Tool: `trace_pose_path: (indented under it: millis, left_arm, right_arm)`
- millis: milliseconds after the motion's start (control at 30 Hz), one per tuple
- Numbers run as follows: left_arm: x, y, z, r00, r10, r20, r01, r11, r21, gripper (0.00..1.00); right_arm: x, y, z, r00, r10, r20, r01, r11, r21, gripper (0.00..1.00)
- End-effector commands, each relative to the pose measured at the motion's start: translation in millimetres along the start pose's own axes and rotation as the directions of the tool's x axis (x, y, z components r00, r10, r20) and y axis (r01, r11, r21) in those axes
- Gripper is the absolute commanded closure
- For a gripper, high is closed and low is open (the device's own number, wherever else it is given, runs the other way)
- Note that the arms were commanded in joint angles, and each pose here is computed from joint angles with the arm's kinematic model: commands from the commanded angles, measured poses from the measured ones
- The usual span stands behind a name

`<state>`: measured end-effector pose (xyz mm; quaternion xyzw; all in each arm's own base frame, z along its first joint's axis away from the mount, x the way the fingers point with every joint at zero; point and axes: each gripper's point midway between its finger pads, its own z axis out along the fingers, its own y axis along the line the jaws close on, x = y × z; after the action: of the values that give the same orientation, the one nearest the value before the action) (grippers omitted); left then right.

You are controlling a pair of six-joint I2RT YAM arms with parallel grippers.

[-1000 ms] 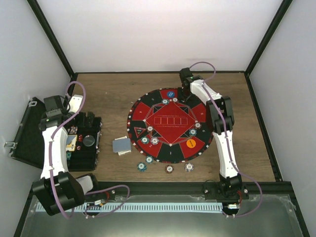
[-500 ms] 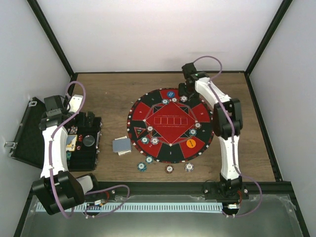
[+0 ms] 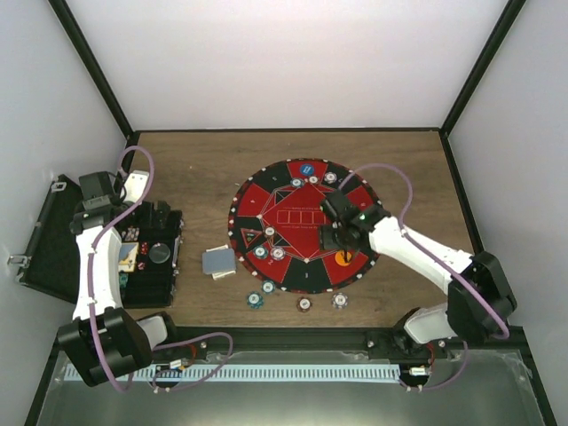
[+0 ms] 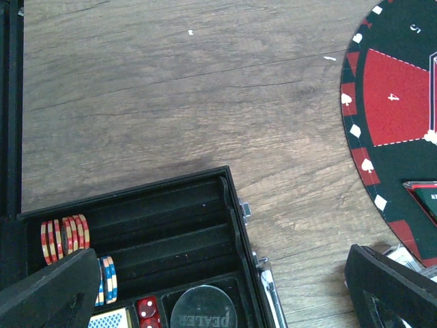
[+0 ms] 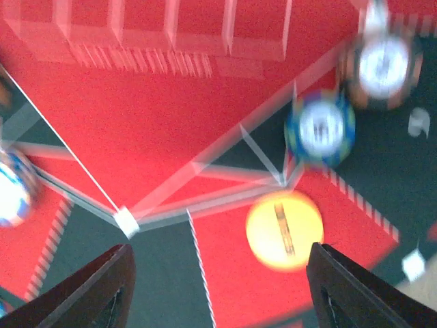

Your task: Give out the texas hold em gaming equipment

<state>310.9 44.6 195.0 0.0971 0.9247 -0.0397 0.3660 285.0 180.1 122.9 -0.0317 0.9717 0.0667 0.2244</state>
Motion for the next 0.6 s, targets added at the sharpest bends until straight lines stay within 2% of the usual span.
trace_pose_path:
  millis: [0,233,567]
  left_arm:
    - [-3,-2,-5,1.000,0.010,0.013,-0.010,1.000,0.004,0.00]
    - [-4,-2,-10,1.000,0.022,0.020,-0.022,1.000,-0.008,0.00]
    - [-6,-4,-10,1.000,0.018,0.024,-0.018,1.000,0.002,0.00]
  right_arm:
    - [75,-14,1,0.989,0.083,-0.124,-0.077,0.996,0.055,0.29]
    - [142,-6,-6,0.969,0.089,-0.230,-0.078,0.995,0.056,0.29]
    - [190,-12,7,0.951,0.050,-0.304,-0.005,0.989,0.148,0.29]
